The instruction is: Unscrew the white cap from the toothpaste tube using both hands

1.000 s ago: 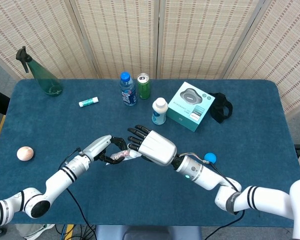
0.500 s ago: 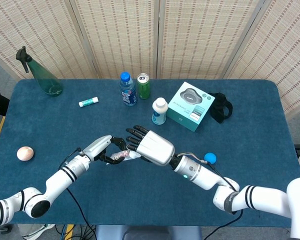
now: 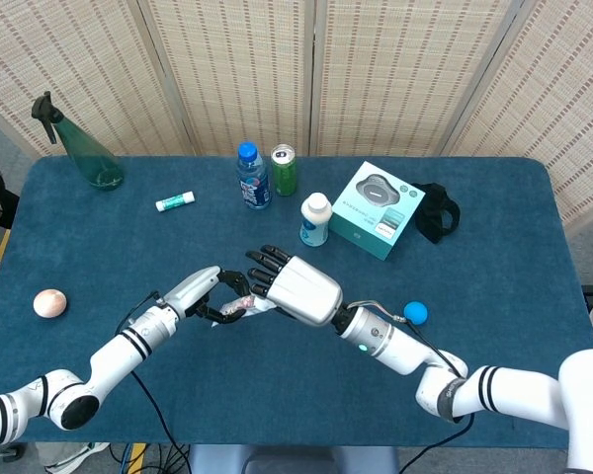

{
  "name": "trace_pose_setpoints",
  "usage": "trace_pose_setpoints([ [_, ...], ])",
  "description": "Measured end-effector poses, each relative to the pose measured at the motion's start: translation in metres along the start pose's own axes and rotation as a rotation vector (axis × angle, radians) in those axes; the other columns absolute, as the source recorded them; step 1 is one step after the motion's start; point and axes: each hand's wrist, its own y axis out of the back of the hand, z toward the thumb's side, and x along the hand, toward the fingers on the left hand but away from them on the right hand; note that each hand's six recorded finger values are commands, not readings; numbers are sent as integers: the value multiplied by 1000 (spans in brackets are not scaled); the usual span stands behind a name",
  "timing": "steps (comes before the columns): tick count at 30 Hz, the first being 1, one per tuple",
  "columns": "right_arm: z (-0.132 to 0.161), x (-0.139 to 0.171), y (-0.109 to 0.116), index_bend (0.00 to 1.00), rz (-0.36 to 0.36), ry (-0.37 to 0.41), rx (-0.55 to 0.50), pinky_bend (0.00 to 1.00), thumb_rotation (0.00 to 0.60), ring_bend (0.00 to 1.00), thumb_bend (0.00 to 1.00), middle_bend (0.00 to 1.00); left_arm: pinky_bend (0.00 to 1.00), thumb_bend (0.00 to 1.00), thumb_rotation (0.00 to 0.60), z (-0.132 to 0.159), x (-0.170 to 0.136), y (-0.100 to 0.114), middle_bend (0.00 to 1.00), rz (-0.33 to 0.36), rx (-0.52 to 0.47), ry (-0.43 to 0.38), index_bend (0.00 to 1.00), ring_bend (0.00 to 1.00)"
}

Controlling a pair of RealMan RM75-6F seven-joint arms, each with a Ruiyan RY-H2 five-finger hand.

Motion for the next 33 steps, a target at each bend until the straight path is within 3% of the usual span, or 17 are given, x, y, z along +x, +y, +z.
trace_pose_setpoints([
  [17,-2,-2,6,631,-76,-27,14,231,600,161,163,422,254,456,600,-3,0,5,584,12,-70,8,554,364],
  [33,-7,8,6,631,-26,-39,21,231,600,161,186,422,254,469,600,-10,0,21,584,23,-152,31,554,364],
])
